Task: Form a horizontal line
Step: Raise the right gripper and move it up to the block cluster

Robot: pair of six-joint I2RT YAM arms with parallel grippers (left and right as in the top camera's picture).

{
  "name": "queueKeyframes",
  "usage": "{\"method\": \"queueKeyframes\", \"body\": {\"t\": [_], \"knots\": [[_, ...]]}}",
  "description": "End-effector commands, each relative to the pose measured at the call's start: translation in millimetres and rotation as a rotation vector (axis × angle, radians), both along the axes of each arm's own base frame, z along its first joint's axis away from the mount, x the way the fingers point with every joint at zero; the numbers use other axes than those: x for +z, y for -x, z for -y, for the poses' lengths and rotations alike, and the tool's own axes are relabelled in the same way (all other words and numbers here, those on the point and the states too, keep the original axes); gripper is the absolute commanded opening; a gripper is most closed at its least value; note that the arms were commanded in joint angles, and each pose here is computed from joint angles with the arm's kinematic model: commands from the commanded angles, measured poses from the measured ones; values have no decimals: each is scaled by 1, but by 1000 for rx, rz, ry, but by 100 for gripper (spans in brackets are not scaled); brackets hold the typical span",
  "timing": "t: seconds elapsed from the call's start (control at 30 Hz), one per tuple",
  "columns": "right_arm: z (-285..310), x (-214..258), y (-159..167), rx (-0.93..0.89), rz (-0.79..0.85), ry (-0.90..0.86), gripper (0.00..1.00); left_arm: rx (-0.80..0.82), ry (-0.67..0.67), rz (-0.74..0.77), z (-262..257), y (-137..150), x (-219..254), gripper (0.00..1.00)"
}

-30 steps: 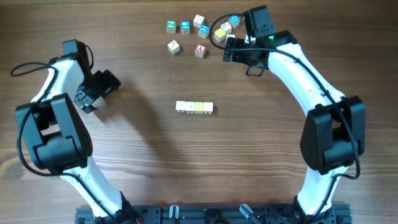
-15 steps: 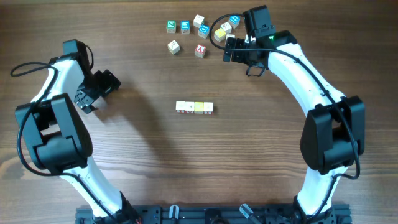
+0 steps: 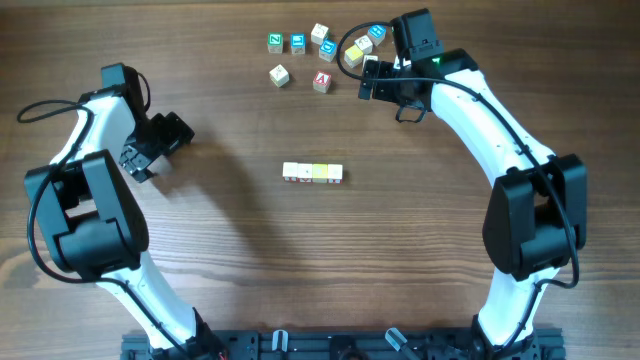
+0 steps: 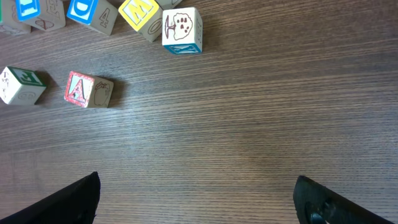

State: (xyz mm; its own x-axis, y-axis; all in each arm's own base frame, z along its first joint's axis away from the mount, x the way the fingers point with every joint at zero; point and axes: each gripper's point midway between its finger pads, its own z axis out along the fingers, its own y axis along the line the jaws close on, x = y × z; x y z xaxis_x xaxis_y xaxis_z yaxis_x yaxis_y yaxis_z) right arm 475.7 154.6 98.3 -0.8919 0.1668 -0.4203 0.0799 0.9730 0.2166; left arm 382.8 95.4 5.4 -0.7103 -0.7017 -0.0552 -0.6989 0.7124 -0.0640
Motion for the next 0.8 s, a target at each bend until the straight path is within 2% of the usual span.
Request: {"method": "queueKeyframes", "body": {"t": [0.0, 0.53, 0.67, 0.77], "knots": [[1, 12, -5, -9, 35, 7, 100, -1, 11, -11, 1, 2, -5, 100], [1, 12, -5, -9, 35, 7, 100, -1, 11, -11, 1, 2, -5, 100], [-10, 38, -40, -19, 206, -55, 100, -2, 11, -11, 1, 2, -5, 100], [-11, 38, -40, -18, 207, -59, 100, -2, 11, -11, 1, 2, -5, 100]]}}
